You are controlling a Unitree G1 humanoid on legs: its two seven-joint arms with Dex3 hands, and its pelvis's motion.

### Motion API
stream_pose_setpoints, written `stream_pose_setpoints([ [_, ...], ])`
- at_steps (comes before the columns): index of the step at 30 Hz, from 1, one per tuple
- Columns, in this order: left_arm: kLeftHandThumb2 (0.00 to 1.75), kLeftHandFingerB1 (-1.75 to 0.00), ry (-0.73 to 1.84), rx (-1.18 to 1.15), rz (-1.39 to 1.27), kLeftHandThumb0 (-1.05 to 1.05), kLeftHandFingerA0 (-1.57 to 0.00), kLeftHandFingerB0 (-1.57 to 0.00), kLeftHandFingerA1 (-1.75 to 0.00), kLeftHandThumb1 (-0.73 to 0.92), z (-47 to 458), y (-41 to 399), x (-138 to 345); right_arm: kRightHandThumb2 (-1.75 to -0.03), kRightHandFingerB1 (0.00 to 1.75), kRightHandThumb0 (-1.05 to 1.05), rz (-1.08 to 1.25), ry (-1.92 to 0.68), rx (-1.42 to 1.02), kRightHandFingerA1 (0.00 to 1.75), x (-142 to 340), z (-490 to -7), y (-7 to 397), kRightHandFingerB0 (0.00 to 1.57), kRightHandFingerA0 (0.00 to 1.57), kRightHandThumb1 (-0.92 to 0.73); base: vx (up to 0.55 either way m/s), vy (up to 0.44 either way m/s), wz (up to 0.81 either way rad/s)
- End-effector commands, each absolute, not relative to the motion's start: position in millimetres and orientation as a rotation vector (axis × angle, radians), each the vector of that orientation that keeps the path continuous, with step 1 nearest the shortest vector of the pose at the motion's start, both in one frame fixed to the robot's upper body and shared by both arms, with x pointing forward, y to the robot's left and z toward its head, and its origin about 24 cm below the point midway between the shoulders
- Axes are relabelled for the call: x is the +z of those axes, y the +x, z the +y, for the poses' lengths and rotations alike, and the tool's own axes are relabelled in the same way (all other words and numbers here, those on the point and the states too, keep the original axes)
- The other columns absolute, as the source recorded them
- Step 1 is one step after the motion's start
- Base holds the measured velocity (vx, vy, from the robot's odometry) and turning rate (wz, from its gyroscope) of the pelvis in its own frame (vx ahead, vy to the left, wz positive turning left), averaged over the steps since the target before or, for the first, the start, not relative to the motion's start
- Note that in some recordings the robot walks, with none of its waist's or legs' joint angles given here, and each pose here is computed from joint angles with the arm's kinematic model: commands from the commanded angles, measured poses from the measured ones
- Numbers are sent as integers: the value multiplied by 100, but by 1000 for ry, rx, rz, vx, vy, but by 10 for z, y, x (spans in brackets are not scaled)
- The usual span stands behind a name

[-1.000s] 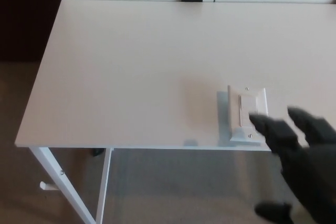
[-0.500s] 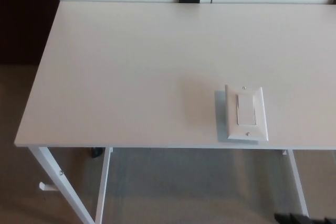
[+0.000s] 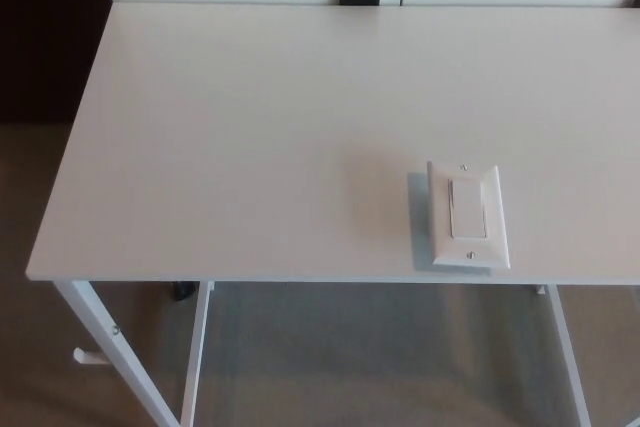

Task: The robot walk towards a table in front and then clicks the light switch button using the right hand's index finger

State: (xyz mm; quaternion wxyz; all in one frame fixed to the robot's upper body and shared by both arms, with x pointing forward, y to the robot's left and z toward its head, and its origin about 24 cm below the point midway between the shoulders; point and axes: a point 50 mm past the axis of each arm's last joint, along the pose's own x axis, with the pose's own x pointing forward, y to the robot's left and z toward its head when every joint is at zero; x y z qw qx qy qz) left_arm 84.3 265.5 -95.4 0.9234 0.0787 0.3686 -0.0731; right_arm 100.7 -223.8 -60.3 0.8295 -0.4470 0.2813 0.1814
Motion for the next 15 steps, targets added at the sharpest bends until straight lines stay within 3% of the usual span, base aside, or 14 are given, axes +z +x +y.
stream_pose_setpoints([
  [1,104,-74,195,-131,767,-88,-32,-18,-92,42,2719,784,-953,-55,37,-65,549,-775,318,49,-647,-2308,999,14,21,-49,0,0,0],
  [2,84,-88,198,-134,762,-85,-19,-12,-116,53,2717,776,-953,-68,43,-68,554,-770,317,52,-654,-2314,990,11,20,-43,0,0,0],
  [3,83,-88,197,-134,760,-86,-21,-11,-117,53,2717,766,-954,-68,43,-69,553,-766,316,53,-664,-2316,980,11,21,-42,0,0,0],
  [4,83,-90,195,-130,760,-84,-20,-11,-118,53,2719,745,-958,-83,50,-36,553,-764,313,53,-674,-2315,959,0,6,-22,0,0,0],
  [15,84,-87,237,-134,762,-82,-19,-11,-117,52,2835,815,-918,-83,49,-35,534,-740,305,53,-735,-2222,977,0,5,-23,0,0,0],
])
